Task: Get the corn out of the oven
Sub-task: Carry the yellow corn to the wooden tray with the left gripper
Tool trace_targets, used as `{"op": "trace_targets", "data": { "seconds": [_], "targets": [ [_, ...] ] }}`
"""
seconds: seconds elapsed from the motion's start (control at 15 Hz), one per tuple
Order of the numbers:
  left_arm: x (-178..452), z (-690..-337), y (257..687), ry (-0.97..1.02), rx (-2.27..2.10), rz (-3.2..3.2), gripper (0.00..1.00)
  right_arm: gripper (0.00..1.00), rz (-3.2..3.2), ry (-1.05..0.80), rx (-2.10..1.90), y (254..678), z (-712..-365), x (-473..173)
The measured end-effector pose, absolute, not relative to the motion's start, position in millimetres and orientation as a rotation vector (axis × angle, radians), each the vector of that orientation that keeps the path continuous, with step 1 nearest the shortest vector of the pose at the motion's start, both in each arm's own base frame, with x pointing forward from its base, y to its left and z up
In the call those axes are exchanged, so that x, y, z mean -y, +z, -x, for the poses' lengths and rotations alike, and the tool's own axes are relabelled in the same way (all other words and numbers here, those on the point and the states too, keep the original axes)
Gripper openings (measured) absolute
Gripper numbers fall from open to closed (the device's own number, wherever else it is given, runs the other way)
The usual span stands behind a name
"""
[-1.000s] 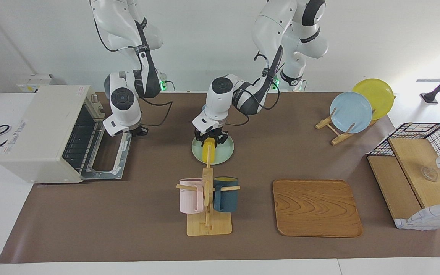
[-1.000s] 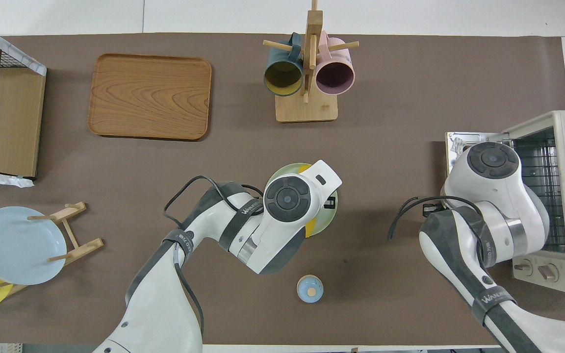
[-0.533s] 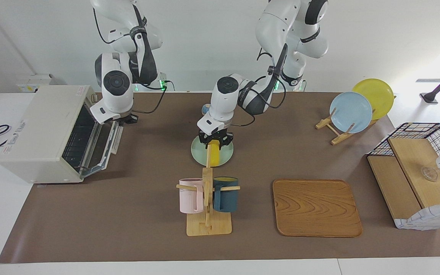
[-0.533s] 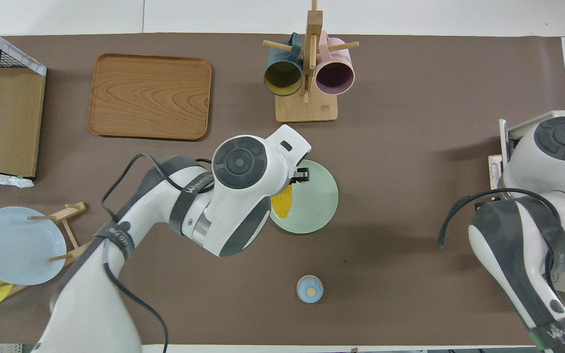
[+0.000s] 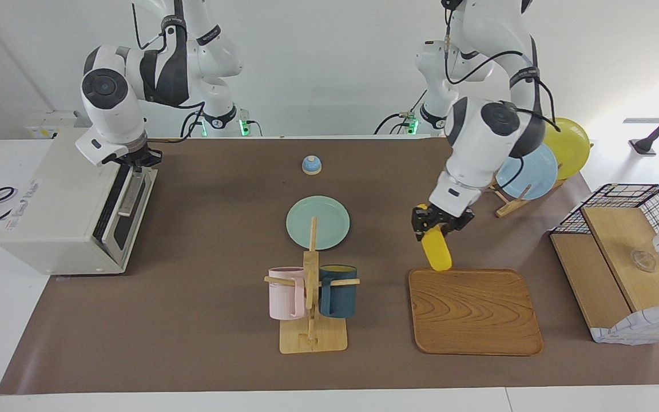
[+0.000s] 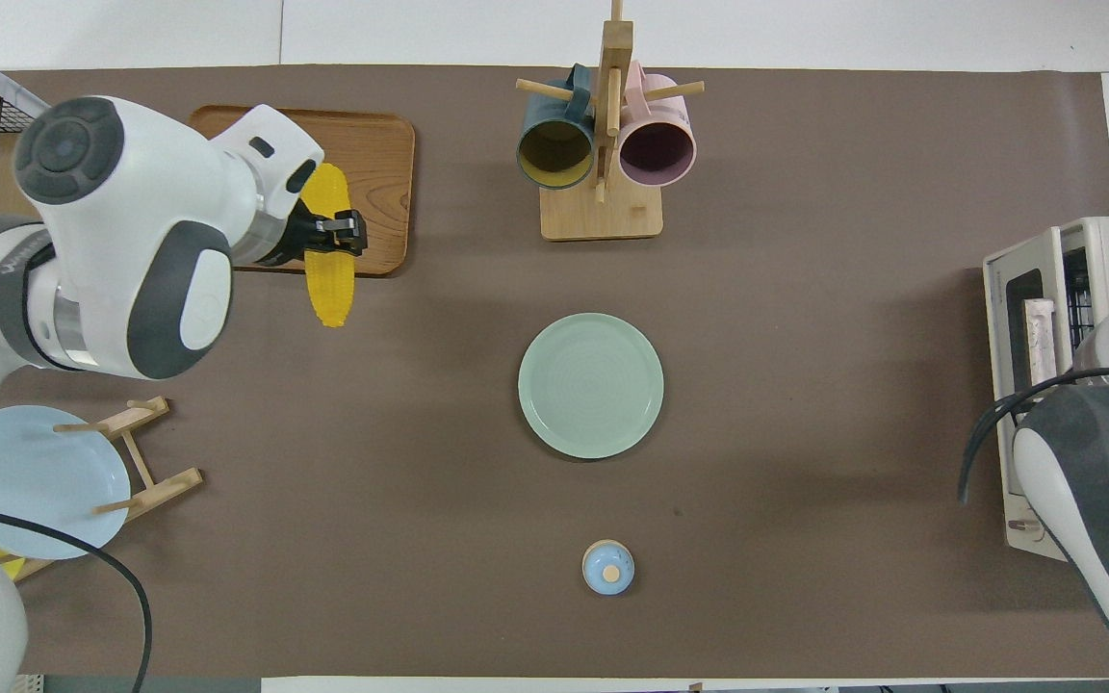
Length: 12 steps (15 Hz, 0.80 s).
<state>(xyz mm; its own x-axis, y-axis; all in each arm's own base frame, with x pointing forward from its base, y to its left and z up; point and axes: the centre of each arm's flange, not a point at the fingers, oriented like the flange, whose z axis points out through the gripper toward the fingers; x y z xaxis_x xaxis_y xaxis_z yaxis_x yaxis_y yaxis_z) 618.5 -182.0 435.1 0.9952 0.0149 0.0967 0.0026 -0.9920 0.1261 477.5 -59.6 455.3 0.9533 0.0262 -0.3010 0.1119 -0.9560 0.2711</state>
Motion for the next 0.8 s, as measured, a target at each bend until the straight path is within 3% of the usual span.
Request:
{"op": "trace_targets", "data": {
  "seconds": [0.2,0.47,0.8],
  "targets": [
    [129,-667,412,0.164,-0.047,-3.025,0.56,0.01,-2.829,-0.415,-0.164,463,-479,69],
    [136,-730,350,0.183,-0.048,-3.03,0.56,0.01,-2.852,-0.386,-0.203,480,-478,80],
    [134,-762,314,0.213,-0.061,-3.018,0.56,0.03,-2.926,-0.295,-0.233,553,-490,41]
  ]
}}
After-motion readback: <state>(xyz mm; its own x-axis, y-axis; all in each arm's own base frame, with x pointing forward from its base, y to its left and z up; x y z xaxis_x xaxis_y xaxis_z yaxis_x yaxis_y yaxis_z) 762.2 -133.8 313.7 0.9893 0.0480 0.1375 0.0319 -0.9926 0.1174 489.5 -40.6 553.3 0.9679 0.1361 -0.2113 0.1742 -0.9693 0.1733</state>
